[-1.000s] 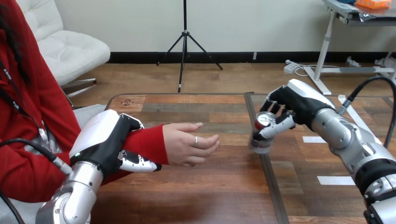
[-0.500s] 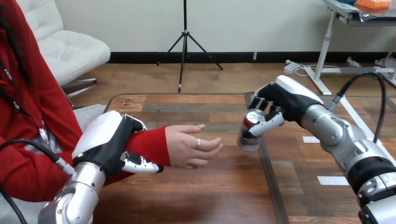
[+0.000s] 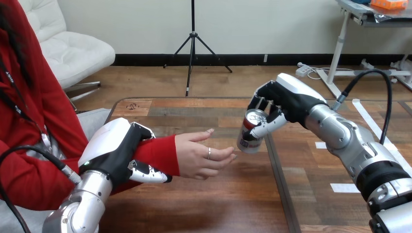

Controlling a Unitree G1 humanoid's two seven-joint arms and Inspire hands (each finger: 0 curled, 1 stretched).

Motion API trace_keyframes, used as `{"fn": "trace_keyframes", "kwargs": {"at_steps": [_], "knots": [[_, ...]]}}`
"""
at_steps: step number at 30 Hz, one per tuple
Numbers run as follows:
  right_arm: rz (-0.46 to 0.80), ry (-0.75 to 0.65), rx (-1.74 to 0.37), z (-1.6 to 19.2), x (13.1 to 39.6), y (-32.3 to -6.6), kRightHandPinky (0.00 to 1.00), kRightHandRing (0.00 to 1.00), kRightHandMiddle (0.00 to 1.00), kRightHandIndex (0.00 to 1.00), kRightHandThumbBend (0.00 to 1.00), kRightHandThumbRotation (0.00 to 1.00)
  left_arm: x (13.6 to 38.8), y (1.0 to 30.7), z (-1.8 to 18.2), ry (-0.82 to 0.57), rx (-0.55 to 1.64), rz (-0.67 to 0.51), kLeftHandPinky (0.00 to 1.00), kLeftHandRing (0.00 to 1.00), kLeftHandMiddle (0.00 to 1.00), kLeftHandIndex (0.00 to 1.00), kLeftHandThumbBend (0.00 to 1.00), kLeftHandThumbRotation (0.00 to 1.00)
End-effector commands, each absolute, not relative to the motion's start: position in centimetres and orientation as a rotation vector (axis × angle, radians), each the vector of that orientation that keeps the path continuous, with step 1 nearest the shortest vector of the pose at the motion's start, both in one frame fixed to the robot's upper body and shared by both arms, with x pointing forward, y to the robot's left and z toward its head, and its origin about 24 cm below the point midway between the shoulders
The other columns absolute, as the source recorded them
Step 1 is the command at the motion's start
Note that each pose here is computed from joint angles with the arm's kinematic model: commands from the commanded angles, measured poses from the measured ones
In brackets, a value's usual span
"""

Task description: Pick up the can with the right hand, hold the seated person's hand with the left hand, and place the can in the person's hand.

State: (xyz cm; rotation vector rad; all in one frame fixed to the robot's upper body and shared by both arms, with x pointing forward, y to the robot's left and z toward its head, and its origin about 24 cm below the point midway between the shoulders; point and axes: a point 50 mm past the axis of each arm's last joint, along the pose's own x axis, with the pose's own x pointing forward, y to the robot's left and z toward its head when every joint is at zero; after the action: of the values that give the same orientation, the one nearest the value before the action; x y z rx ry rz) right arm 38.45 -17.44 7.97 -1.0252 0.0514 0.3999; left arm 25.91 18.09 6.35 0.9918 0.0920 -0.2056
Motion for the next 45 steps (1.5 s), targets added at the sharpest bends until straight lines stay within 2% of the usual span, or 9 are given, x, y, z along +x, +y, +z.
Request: {"fn": "trace_keyframes", "kwargs": {"at_steps": [1, 25, 45], "knots": [[0.294, -0.508, -1.064, 23.9, 41.0, -12.5, 0.24, 0.29, 0.36, 0.44, 0.73, 0.0, 28.5, 14.0, 13.5, -0.29, 0.902, -0.177, 0.18, 0.24, 0.32, 0.33, 0.66, 0.0], [0.292, -0.513, -0.999, 25.4, 40.8, -12.9, 0.24, 0.3, 0.37, 0.44, 0.7, 0.0, 28.4, 14.2, 13.5, -0.285, 0.892, -0.172, 0.18, 0.23, 0.31, 0.33, 0.65, 0.0], [0.316, -0.527, -0.989, 25.5, 40.5, -12.4, 0.26, 0.31, 0.38, 0.44, 0.7, 0.0, 28.5, 14.2, 13.8, -0.3, 0.88, -0.159, 0.18, 0.23, 0.31, 0.33, 0.65, 0.0]]}}
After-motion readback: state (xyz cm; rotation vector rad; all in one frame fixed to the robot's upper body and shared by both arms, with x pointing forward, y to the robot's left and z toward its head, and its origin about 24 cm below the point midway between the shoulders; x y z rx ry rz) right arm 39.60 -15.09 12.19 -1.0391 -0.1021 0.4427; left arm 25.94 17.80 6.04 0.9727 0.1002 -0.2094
